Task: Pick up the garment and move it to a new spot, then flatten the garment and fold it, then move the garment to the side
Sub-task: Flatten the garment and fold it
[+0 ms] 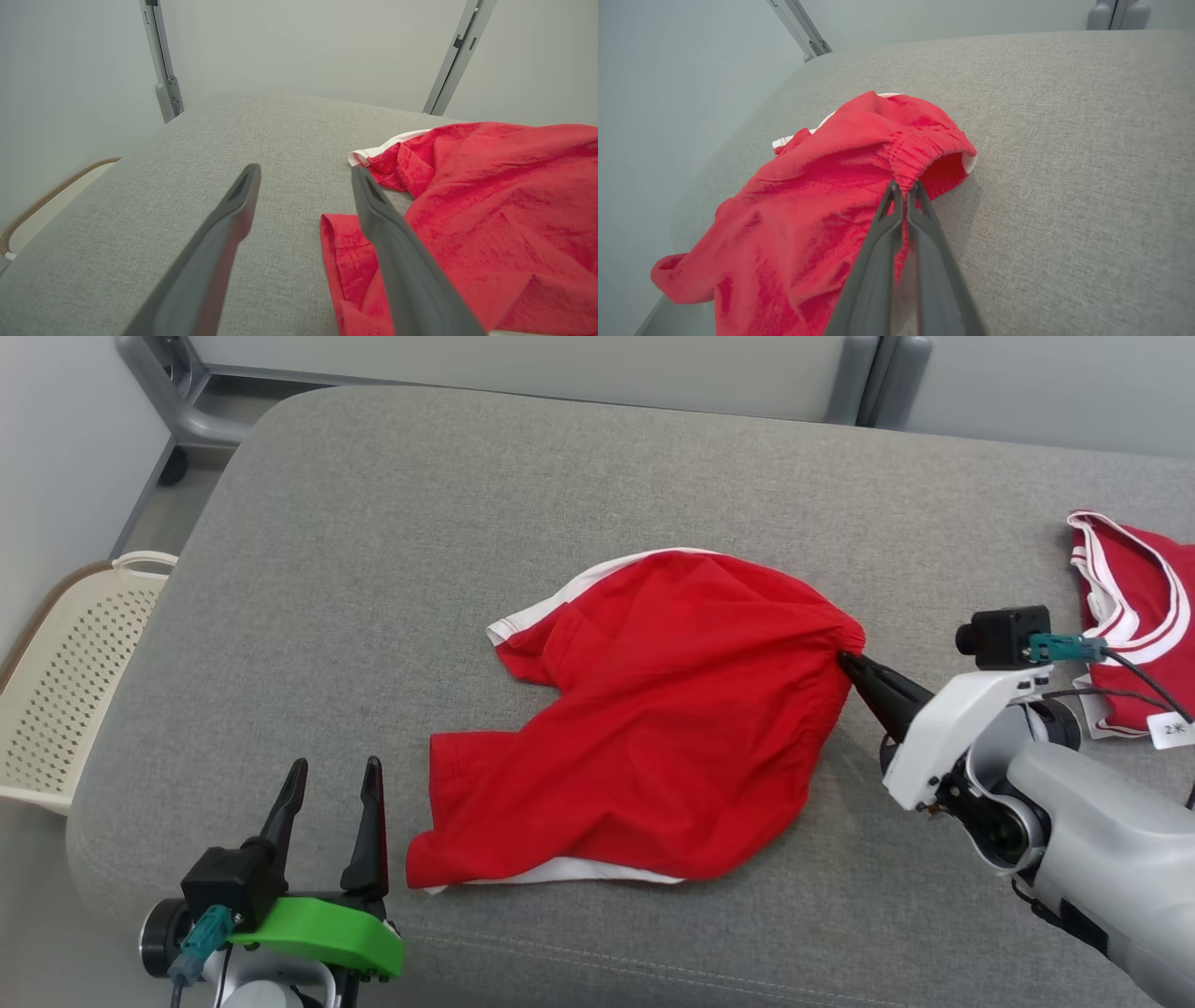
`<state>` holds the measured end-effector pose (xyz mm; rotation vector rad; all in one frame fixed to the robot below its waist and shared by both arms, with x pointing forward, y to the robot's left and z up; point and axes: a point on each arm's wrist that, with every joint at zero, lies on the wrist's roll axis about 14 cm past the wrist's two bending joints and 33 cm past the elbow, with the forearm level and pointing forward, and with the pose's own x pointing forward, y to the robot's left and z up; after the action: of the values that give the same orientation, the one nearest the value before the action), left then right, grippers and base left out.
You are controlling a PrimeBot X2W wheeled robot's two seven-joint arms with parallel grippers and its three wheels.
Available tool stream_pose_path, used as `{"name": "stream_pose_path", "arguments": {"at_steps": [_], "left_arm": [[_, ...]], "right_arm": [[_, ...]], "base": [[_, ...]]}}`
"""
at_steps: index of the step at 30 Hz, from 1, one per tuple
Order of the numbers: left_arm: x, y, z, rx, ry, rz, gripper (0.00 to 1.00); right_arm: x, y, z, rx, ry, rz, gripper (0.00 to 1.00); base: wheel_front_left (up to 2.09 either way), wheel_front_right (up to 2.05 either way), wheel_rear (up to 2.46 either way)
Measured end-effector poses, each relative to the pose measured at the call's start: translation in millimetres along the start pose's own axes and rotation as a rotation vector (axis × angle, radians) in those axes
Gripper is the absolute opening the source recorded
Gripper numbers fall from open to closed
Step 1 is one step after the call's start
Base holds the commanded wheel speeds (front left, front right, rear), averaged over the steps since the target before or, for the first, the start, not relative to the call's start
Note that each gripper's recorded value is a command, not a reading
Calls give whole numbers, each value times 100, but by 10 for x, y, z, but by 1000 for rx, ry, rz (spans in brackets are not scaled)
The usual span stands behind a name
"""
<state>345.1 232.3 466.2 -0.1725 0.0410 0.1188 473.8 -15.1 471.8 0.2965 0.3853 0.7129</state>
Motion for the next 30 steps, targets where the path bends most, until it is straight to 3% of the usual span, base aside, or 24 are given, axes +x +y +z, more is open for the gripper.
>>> {"name": "stream_pose_path", "arguments": {"at_steps": [5,16,23,30], "left_arm": [[-15,-32,6,0,-3,-13,100],[-85,-43,2,-4,-5,-17,100],[-80,-41,-28,-4,5,-14,100],[-37,-58,-79,-3,22,-16,100]], "right_arm": [[-252,15,81,35,-32,23,0],[-691,-190,376,-13,-92,-7,0],[-625,-5,338,3,-71,53,0],[-239,146,528,-26,-80,91,0]], "base": [[0,0,0],[0,0,0],[0,0,0],[0,0,0]]}}
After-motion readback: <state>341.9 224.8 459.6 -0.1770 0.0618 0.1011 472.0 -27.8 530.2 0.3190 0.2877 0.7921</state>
